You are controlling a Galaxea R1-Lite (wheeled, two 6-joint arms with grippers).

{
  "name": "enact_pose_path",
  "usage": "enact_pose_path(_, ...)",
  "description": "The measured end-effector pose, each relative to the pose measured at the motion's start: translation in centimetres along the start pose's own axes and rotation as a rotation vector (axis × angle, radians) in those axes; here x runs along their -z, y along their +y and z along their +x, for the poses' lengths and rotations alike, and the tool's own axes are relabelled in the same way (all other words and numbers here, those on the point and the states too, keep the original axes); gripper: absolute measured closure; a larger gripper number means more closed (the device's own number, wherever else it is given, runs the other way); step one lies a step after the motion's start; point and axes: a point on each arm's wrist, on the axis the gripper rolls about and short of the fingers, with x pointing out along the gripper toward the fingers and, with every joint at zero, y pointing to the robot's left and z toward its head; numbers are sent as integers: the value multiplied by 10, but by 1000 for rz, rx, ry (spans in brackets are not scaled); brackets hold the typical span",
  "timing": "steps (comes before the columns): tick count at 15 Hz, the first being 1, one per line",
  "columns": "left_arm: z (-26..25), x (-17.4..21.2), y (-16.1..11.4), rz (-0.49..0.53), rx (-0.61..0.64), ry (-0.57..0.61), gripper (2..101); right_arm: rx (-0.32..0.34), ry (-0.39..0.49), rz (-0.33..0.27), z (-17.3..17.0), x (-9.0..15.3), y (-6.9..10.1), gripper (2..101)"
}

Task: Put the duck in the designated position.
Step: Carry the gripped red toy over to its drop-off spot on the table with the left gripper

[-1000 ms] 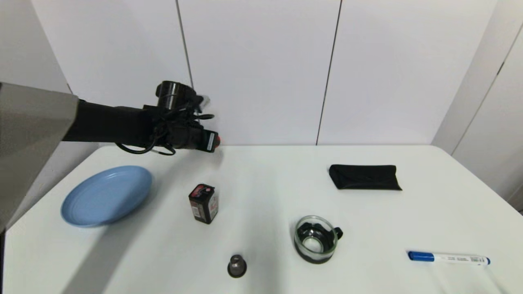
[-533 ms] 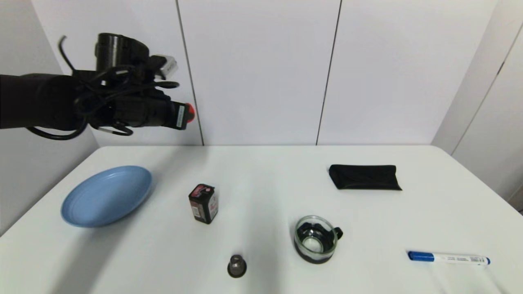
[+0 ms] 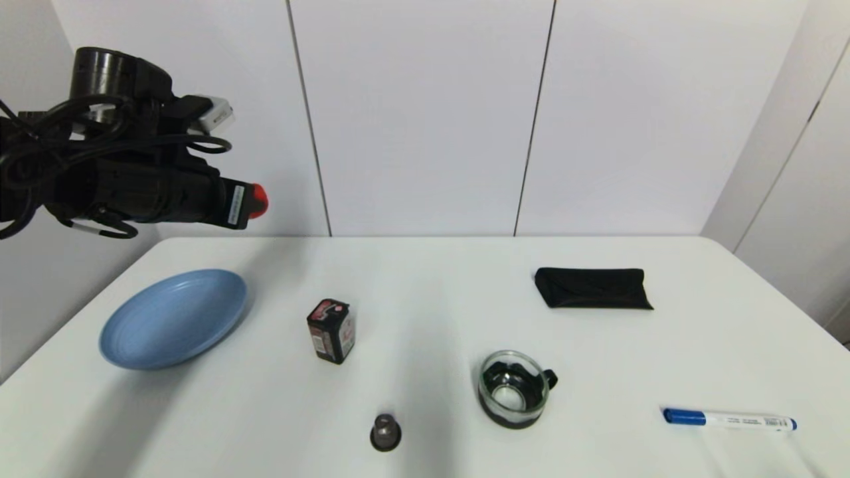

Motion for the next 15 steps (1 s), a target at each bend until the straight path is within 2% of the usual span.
enact_pose_path(8,19,66,-11,-15,111,177,719,0,0,0,0,0,0,43)
enact_pose_path(15,43,106,-20,-15,170,203,727,0,0,0,0,0,0,43)
